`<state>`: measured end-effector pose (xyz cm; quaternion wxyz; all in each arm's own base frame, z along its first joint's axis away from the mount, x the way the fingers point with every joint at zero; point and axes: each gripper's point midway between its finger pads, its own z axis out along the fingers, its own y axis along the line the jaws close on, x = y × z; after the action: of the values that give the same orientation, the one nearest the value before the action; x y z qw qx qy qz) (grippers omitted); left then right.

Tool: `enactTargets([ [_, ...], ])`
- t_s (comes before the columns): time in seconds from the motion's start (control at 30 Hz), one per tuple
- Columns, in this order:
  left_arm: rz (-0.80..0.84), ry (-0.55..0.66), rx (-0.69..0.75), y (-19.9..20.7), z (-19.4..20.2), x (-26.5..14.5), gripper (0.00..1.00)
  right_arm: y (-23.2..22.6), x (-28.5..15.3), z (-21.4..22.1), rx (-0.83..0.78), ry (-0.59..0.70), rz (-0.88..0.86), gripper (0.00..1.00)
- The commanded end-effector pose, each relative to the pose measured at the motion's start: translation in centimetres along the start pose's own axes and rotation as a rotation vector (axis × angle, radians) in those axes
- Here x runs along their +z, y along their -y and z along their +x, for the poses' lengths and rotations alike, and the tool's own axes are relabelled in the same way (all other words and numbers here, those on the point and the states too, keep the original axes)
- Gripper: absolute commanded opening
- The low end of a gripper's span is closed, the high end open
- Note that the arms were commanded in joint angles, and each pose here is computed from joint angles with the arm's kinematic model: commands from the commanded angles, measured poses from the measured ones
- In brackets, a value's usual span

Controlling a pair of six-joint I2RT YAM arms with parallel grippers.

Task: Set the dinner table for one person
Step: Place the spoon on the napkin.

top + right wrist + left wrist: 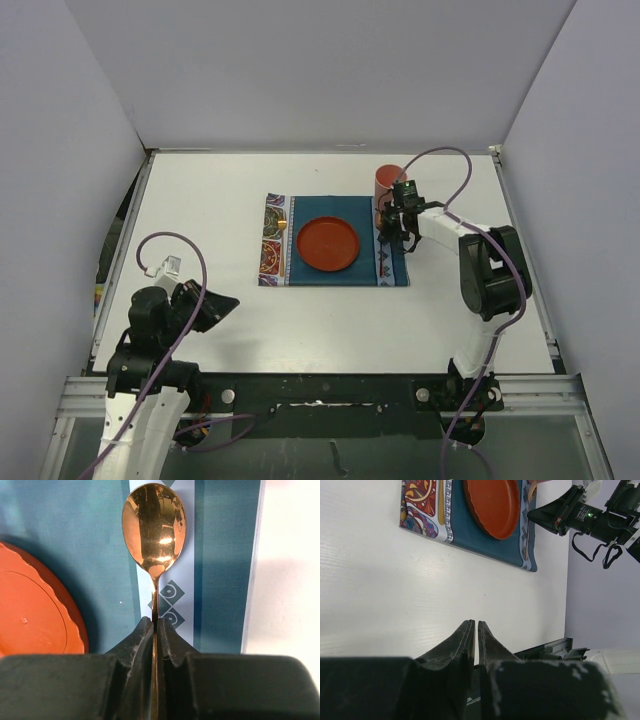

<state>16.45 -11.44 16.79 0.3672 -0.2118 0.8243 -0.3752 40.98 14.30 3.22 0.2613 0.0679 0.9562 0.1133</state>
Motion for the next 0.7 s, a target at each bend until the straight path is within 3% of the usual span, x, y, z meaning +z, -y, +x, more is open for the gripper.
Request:
enactTargets([
  [0.0, 0.023, 0.021, 0.028, 1.0, -0.8, -0.3, 0.07, -1.0, 0.0, -2.1, 0.007, 0.058, -0.022, 0.0],
  [0.67, 0.036, 0.013, 0.035, 1.0, -0.8, 0.3, 0.07, 1.2, 0.3, -1.7, -0.07, 0.04, 0.046, 0.0],
])
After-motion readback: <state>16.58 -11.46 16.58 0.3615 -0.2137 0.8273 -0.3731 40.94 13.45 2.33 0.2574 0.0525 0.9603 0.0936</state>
